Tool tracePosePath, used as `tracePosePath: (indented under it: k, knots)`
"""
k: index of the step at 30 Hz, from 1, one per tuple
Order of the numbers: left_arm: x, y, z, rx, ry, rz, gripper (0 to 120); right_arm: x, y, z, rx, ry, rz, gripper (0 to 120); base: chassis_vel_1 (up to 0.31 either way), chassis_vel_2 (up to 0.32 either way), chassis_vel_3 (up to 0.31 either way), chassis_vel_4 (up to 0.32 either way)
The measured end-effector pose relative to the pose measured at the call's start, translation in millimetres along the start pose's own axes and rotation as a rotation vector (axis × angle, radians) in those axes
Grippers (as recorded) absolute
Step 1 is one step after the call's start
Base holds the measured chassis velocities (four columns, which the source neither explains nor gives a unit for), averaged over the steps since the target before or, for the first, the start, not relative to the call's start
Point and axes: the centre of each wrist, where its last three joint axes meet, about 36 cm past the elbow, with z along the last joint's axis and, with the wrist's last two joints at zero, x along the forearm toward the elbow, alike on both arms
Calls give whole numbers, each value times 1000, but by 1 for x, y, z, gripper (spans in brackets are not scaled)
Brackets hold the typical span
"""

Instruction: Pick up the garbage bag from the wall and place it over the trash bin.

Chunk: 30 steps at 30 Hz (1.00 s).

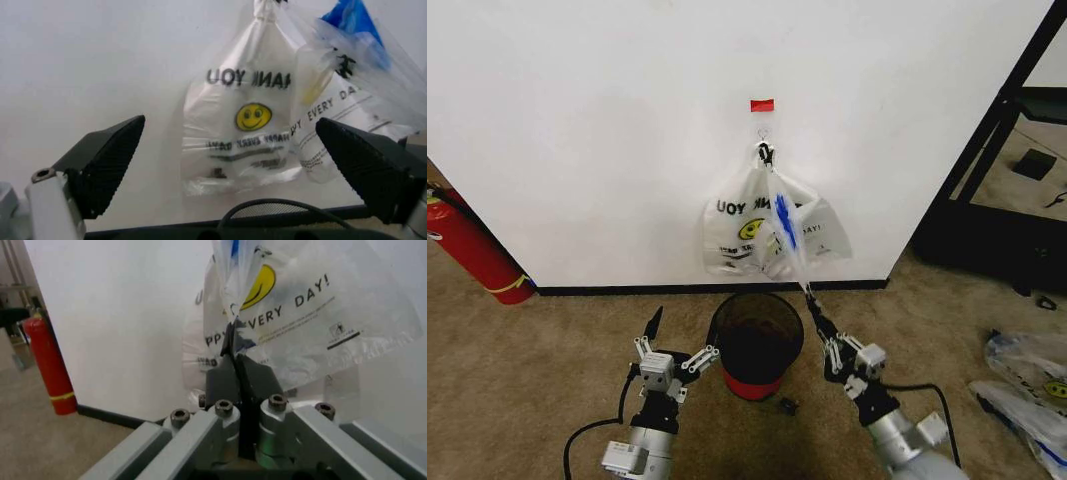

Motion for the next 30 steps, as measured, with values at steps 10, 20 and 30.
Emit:
tracePosePath:
  k: [10,20,30]
  knots:
    - [-4,0,5,5,-1,0,100,31,2,8,75,4,-20,0,0,0,0,0]
    - [-4,-1,7,8,1,0,100,52,5,17,107,-26,-39,0,0,0,0,0]
    - [-4,0,7,7,3,-1,100,70,8,25,121,-50,-37,0,0,0,0,0]
